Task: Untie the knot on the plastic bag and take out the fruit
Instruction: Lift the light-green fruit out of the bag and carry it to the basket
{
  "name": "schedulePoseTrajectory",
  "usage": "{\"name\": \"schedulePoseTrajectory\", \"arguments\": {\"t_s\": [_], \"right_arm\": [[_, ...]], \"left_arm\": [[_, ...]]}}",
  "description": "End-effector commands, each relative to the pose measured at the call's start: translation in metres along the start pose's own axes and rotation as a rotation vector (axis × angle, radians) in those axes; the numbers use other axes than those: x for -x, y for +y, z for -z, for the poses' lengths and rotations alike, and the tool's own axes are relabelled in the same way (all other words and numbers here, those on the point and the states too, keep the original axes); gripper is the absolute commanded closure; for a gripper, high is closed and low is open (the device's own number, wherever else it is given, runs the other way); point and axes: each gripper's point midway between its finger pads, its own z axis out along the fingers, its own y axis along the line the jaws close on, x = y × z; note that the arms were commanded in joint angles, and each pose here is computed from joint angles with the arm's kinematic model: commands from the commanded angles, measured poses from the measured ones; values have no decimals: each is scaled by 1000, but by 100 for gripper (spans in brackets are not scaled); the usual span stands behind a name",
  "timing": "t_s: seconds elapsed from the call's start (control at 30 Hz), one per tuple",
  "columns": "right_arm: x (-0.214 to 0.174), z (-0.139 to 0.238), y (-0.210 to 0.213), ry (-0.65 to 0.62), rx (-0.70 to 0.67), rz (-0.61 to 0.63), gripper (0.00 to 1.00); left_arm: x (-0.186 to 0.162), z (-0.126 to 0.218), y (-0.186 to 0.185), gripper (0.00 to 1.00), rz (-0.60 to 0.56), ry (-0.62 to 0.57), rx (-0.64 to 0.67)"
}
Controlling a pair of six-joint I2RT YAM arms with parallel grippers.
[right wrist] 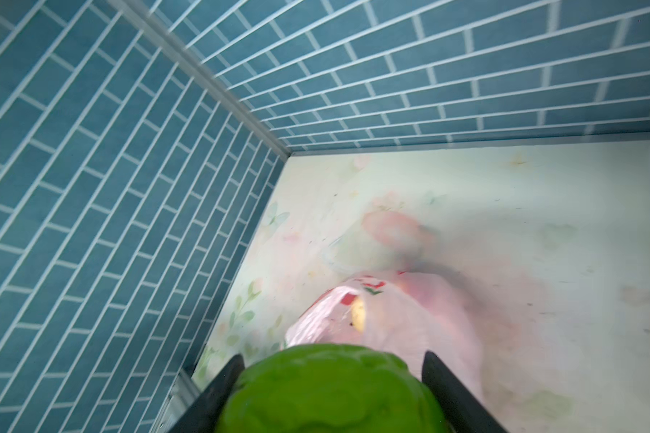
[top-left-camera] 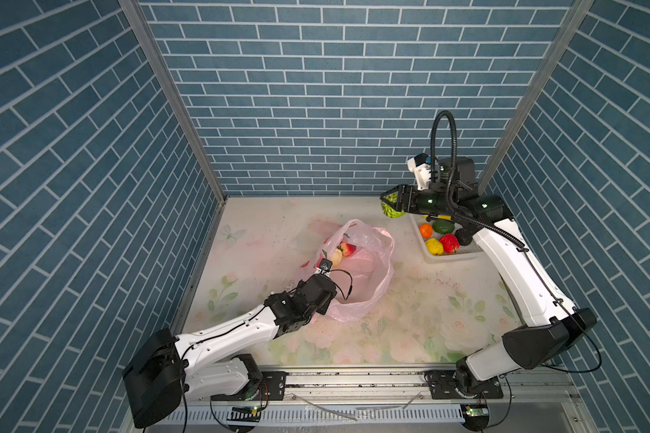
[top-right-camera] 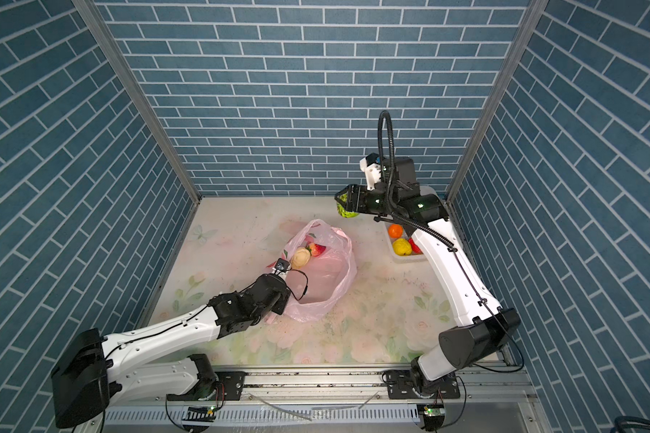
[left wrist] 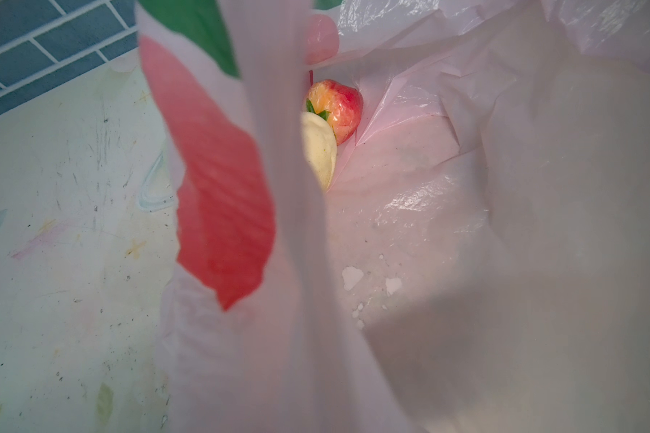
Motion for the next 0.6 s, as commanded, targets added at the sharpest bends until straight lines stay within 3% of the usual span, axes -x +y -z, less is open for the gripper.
{"name": "schedulePoseTrajectory", "arguments": {"t_s": [0.0,0.3,0.57], "right_arm": [[20,7,-46,-63,-101,7,41],[37,-24,-204,-132,-369,-124,41],[32,-70,-301,-97,-477,-221,41]], "left_arm": [[10,0,-1,100,5,-18,4],[20,2,-3,100,4,-30,0],[18,2,-2,100,8,-28,-2]]}}
